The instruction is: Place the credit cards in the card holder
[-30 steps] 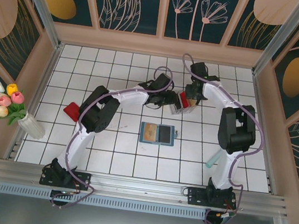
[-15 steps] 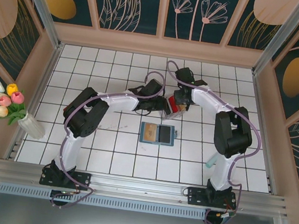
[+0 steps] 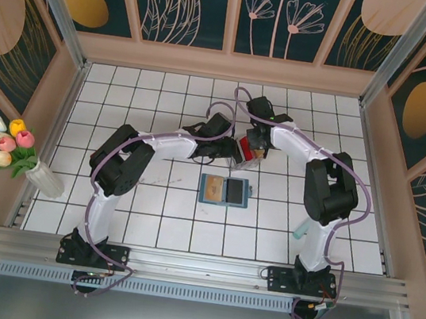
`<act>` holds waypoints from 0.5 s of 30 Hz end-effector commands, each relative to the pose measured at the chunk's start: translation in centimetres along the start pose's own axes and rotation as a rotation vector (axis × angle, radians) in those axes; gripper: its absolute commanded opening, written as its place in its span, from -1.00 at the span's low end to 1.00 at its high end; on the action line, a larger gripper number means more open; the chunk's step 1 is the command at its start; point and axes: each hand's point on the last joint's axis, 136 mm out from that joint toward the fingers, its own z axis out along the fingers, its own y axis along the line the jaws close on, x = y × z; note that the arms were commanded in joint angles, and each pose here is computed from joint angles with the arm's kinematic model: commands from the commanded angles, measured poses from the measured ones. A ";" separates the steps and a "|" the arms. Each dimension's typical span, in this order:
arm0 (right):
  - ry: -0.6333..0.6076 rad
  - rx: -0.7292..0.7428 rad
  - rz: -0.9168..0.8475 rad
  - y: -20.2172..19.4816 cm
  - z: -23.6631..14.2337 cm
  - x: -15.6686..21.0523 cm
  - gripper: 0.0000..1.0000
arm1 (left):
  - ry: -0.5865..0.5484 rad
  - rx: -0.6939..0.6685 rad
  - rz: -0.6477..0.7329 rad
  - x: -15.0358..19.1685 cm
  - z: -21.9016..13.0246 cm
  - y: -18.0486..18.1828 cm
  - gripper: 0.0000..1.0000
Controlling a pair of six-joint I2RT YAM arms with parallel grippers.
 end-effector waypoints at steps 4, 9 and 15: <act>-0.036 0.044 0.014 -1.8 -2.8 -1.2 -0.03 | 0.061 -0.171 0.014 1.8 -0.2 4.8 -0.26; -0.035 0.040 0.004 -1.6 -2.9 -1.3 -0.12 | 0.063 -0.167 0.016 1.9 -0.1 4.7 -0.26; -0.033 0.005 0.002 -1.0 -2.9 -1.3 -0.28 | 0.061 -0.166 0.015 1.8 -0.2 4.7 -0.26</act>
